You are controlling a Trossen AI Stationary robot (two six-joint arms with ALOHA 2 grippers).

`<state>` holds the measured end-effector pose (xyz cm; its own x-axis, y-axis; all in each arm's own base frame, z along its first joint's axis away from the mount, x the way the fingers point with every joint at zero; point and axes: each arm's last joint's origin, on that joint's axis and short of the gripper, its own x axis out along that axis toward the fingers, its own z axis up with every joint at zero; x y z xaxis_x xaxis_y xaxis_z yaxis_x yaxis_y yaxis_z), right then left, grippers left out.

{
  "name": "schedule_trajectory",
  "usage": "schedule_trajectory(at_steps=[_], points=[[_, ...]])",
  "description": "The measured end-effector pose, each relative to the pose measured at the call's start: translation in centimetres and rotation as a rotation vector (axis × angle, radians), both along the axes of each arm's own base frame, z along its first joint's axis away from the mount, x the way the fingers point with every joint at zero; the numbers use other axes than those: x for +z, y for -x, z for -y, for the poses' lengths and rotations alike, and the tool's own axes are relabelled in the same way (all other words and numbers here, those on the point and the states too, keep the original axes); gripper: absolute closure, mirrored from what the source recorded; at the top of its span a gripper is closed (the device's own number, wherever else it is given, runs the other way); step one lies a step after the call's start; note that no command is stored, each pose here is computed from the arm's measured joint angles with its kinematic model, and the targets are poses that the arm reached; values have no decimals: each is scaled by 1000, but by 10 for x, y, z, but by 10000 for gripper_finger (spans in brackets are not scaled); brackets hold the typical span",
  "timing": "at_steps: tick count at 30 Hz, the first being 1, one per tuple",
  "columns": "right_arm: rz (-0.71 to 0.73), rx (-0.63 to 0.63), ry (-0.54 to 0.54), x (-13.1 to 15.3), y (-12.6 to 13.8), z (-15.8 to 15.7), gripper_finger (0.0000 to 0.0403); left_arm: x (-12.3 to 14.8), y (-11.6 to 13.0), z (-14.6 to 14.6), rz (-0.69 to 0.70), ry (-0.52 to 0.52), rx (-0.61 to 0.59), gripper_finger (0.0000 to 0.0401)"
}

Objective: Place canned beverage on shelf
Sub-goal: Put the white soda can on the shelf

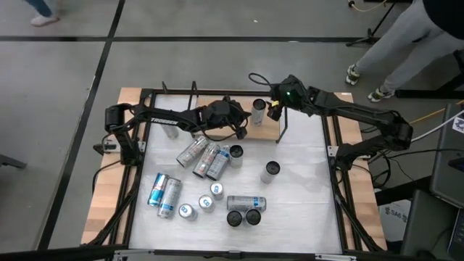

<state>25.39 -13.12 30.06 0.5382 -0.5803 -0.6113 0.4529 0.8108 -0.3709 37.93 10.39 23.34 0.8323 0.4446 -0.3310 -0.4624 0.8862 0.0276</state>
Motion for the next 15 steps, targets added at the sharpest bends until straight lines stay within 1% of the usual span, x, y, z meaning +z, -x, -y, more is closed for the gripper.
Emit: schedule_trajectory(at_steps=[5,9,15], points=[[1,41,-8,0,-1,-1,81,0,2,-8,1,6,8,401],[2,40,-8,0,-1,-1,81,0,2,-9,4,21,-28,401],[5,49,-15,0,-1,-1,81,0,3,-11,7,19,-19,401]])
